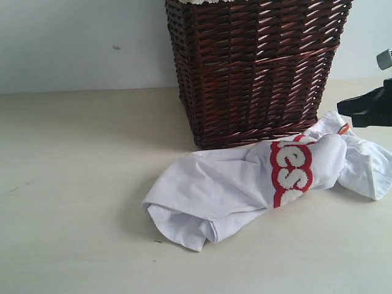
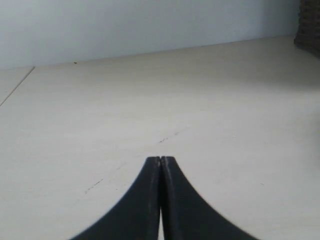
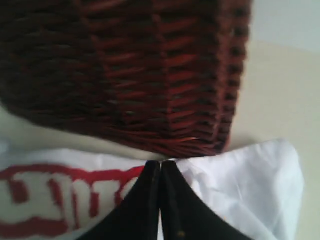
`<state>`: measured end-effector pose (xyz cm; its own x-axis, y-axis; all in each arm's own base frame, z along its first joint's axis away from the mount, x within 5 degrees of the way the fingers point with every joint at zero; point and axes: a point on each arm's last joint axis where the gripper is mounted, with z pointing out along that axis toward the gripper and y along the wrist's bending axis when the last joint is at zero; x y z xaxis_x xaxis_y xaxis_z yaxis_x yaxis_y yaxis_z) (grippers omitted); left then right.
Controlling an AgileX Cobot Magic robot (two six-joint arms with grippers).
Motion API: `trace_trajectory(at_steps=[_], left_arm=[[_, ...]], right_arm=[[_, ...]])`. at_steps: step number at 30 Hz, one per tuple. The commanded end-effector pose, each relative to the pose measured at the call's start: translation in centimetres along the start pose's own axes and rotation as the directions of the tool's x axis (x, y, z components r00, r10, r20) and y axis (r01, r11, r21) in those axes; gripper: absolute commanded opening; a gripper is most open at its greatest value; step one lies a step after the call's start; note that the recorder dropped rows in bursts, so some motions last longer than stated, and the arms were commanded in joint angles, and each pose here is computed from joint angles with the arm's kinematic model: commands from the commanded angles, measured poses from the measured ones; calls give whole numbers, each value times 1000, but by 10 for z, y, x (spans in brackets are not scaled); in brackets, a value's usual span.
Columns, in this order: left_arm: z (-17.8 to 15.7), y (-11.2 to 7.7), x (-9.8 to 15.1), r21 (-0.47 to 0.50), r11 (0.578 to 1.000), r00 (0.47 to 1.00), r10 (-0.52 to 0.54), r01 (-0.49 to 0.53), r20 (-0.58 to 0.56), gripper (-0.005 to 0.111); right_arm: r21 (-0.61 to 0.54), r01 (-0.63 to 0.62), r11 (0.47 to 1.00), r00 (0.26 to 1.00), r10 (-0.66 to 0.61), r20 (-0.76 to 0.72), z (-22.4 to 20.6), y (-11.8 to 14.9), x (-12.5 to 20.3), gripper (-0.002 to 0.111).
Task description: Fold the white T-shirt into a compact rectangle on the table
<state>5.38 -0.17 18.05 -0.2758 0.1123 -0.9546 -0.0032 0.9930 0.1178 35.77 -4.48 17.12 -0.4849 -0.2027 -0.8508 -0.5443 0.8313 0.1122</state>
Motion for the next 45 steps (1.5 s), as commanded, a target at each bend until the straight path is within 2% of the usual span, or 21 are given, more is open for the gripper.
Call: trace_trajectory(at_steps=[1, 3, 5, 13, 14, 16, 17, 18, 19, 20, 23, 26, 30, 33, 39, 45], left_arm=[[-1, 0, -1, 2, 1000, 1000, 0, 0, 13, 0], [-1, 0, -1, 2, 1000, 1000, 0, 0, 13, 0], [-1, 0, -1, 2, 1000, 1000, 0, 0, 13, 0], [-1, 0, -1, 2, 1000, 1000, 0, 0, 13, 0], [-1, 0, -1, 2, 1000, 1000, 0, 0, 13, 0], [-1, 0, -1, 2, 1000, 1000, 0, 0, 13, 0], [-1, 0, -1, 2, 1000, 1000, 0, 0, 13, 0], [-1, 0, -1, 2, 1000, 1000, 0, 0, 13, 0], [-1, 0, -1, 2, 1000, 1000, 0, 0, 13, 0], [-1, 0, -1, 2, 1000, 1000, 0, 0, 13, 0], [-1, 0, -1, 2, 1000, 1000, 0, 0, 13, 0], [-1, 0, -1, 2, 1000, 1000, 0, 0, 13, 0], [-1, 0, -1, 2, 1000, 1000, 0, 0, 13, 0], [-1, 0, -1, 2, 1000, 1000, 0, 0, 13, 0], [-1, 0, -1, 2, 1000, 1000, 0, 0, 13, 0], [-1, 0, -1, 2, 1000, 1000, 0, 0, 13, 0]], right_arm=[[-263, 219, 940, 937, -278, -212, -16, 23, 14, 23], [-395, 215, 893, 890, -345, -297, -19, 30, 29, 42], [-400, 136, 906, 890, -289, -353, -19, 32, 38, 53], [-302, -53, 952, 929, -64, -366, 8, 23, 66, 55], [-291, -72, 954, 940, -33, -341, 12, 22, 66, 53], [-287, -118, 951, 969, 47, -244, 20, 21, 62, 37], [-325, -147, 934, 979, 90, -185, 19, 24, 55, 17], [-356, -151, 922, 982, 99, -161, 18, 28, 51, 6], [-413, -145, 899, 987, 101, -127, 13, 34, 43, 0], [-467, -124, 875, 991, 85, -103, 7, 40, 36, 0], [-512, -86, 855, 993, 32, -114, -5, 48, 27, 0], [-521, -109, 846, 964, -37, -262, -22, 55, 27, 0], [-558, 19, 829, 894, -264, -362, -43, 61, 30, 0], [-573, 105, 813, 839, -382, -388, -58, 63, 27, 0], [-563, 196, 803, 790, -469, -395, -79, 73, 18, 0], [-597, 165, 785, 752, -491, -439, -95, 96, 41, 0]])
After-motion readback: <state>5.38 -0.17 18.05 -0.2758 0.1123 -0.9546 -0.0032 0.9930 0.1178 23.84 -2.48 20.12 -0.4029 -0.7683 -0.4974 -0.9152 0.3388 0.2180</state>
